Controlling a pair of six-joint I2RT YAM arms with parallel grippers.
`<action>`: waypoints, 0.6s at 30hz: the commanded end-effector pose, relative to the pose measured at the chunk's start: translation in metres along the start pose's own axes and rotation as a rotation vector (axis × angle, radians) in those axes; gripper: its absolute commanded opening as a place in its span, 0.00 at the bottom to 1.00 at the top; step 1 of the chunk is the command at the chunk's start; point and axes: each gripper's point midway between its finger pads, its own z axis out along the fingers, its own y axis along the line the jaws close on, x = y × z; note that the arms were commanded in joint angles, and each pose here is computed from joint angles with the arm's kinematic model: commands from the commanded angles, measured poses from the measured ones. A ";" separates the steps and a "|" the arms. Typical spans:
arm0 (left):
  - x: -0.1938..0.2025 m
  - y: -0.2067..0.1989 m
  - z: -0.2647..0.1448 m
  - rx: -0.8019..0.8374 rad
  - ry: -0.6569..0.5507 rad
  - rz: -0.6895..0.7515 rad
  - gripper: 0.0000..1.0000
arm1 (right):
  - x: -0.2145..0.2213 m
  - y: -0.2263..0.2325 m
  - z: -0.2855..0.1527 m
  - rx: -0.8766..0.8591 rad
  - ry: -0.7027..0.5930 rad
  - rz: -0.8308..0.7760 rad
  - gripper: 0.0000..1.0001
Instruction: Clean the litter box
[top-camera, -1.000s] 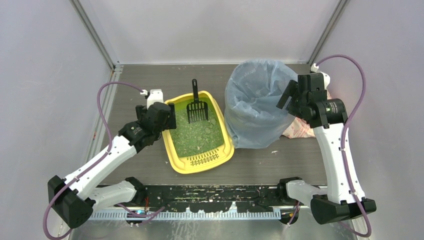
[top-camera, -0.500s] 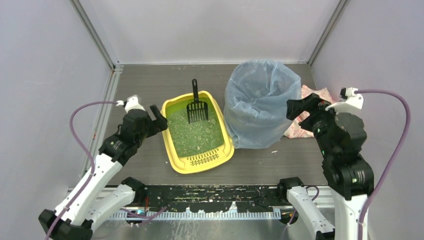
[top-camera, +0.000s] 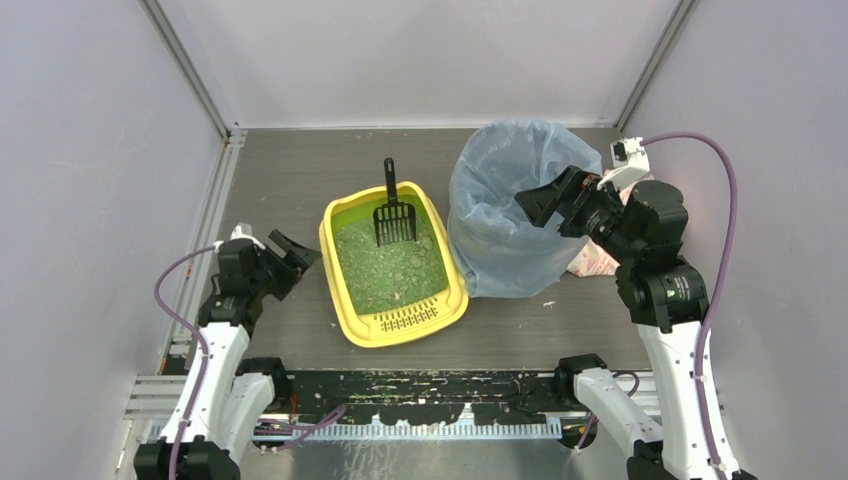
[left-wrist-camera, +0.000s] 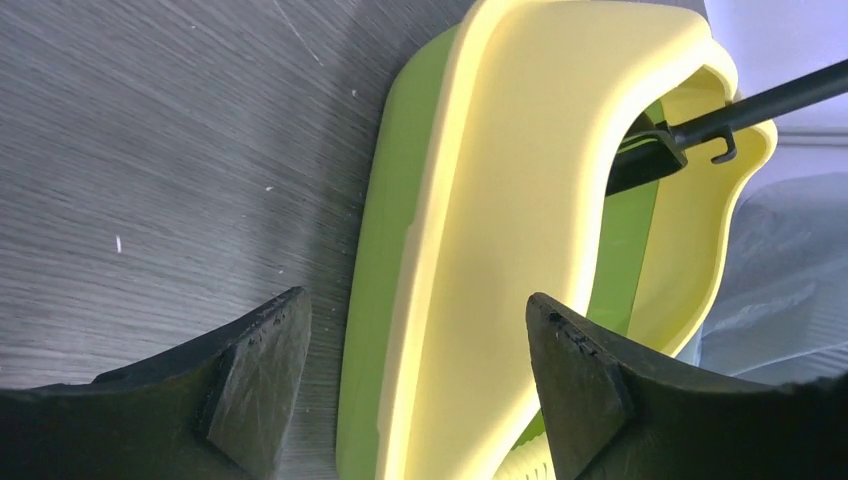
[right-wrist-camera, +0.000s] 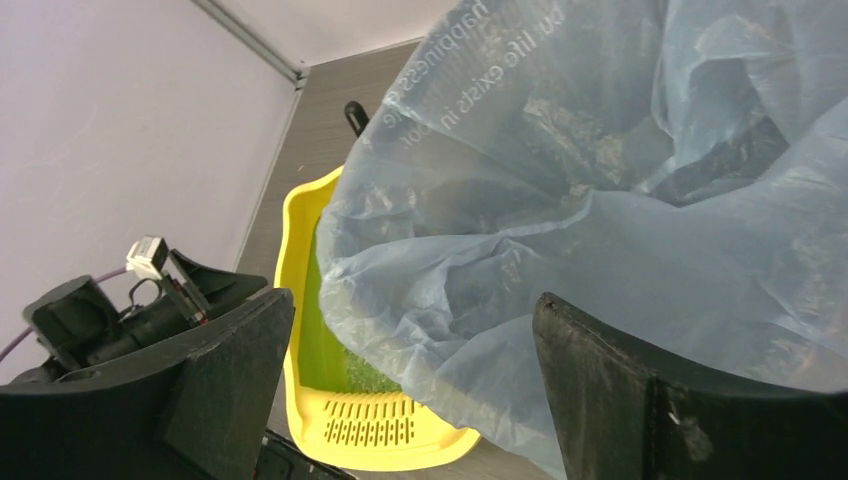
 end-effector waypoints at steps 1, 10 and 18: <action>-0.016 -0.026 -0.009 0.165 -0.036 -0.048 0.78 | -0.022 0.036 -0.010 -0.157 -0.070 -0.072 0.93; -0.015 -0.015 0.014 0.250 -0.007 -0.150 0.76 | -0.049 0.082 0.025 -0.330 -0.012 -0.109 0.90; -0.020 -0.018 0.016 0.275 -0.027 -0.109 0.74 | 0.008 0.123 0.104 -0.274 0.251 -0.247 0.92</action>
